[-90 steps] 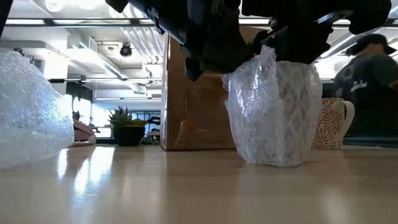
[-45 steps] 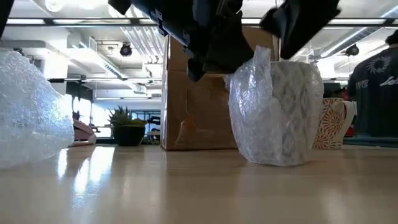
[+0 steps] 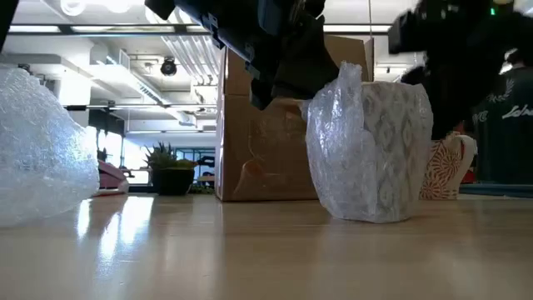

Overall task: Wrap mug
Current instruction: Wrap the gray mug with bubble wrap

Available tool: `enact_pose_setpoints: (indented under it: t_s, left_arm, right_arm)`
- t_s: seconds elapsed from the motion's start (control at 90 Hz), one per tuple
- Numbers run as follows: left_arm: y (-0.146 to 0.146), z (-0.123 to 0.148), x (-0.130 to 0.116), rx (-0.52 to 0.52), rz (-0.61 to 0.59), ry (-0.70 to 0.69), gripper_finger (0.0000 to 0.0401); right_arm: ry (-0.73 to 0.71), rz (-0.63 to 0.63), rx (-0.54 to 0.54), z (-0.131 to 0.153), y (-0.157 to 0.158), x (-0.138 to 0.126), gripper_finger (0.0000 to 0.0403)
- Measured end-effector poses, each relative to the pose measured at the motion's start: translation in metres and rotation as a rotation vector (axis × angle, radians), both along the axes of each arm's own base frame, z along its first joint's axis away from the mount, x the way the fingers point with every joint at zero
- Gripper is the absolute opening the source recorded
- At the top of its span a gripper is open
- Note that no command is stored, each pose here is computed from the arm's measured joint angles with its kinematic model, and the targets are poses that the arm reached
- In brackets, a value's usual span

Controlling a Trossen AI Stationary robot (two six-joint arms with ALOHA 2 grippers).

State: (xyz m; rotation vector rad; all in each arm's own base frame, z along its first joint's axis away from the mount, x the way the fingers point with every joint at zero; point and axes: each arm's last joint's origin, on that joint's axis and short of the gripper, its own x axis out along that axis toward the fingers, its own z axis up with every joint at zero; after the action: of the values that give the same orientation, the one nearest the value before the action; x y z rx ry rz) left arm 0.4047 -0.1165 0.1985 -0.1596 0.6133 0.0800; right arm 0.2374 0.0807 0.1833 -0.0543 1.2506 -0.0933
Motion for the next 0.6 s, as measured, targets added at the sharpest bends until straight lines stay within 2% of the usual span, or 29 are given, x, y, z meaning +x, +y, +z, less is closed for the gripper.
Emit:
enact_pose_setpoints:
  t_s: [0.078, 0.167, 0.344, 0.467, 0.6]
  left_arm:
    - [0.0, 0.0, 0.0, 0.0, 0.0, -0.001, 0.0]
    - [0.0, 0.0, 0.0, -0.001, 0.001, -0.001, 0.0]
    - [0.0, 0.0, 0.0, -0.002, 0.0, -0.006, 0.0]
    - [0.0, 0.0, 0.0, -0.002, 0.001, -0.006, 0.0]
    - [0.0, 0.0, 0.0, -0.002, 0.001, -0.006, 0.0]
  right_arm:
    - [-0.043, 0.034, -0.013, -0.002, 0.0, 0.003, 0.0127]
    - [-0.073, 0.063, -0.075, -0.002, 0.0, 0.005, 0.0164]
    - [-0.153, 0.152, -0.099, 0.002, 0.002, 0.013, 0.0204]
    - [-0.176, 0.206, -0.106, 0.004, 0.005, 0.016, 0.0198]
    - [-0.176, 0.255, -0.079, 0.004, 0.006, 0.016, 0.014]
